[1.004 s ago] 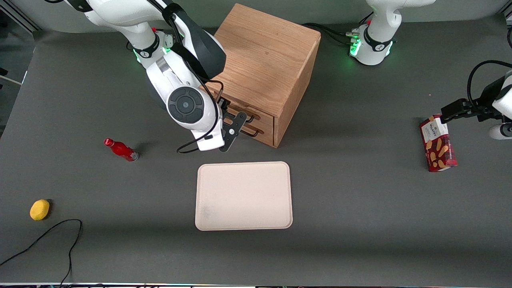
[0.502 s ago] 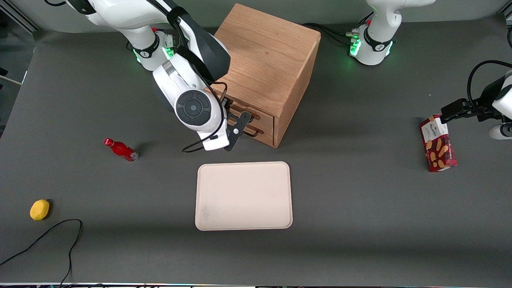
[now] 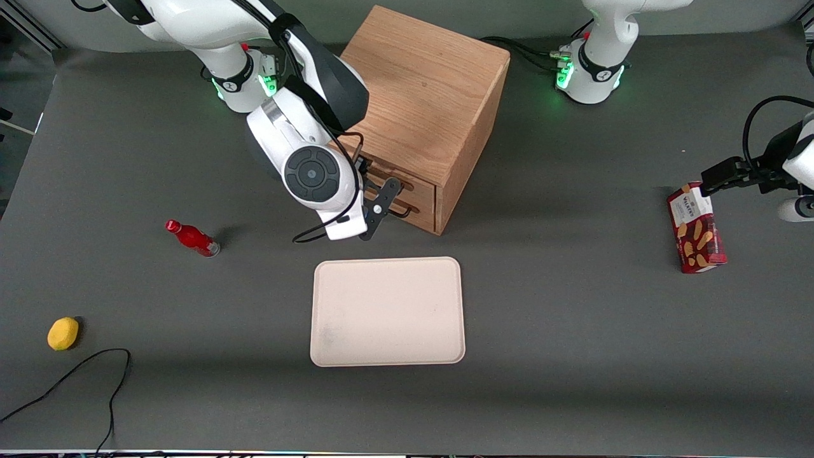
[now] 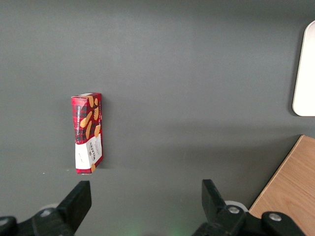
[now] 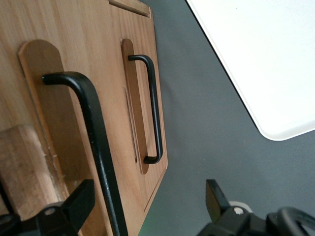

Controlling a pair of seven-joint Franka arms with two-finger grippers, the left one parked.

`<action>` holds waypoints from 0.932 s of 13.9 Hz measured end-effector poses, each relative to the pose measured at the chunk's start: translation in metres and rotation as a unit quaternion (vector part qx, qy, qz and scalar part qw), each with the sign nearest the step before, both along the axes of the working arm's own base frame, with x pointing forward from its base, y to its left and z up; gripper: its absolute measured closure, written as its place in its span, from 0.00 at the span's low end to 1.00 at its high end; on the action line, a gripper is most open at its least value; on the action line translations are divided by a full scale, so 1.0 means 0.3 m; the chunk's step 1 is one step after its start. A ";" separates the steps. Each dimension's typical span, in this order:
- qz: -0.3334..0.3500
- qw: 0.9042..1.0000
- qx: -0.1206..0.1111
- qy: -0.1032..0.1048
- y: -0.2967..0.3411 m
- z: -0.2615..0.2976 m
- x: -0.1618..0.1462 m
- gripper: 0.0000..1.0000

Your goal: Open upper drawer

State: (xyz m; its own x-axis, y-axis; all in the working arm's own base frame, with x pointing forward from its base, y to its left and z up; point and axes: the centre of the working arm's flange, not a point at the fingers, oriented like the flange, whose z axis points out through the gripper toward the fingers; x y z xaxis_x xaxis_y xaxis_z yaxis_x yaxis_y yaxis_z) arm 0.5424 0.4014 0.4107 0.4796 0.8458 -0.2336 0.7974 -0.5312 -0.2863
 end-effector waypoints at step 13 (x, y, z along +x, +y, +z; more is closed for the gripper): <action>-0.011 1.000 -0.003 0.003 -0.027 -0.067 0.041 0.00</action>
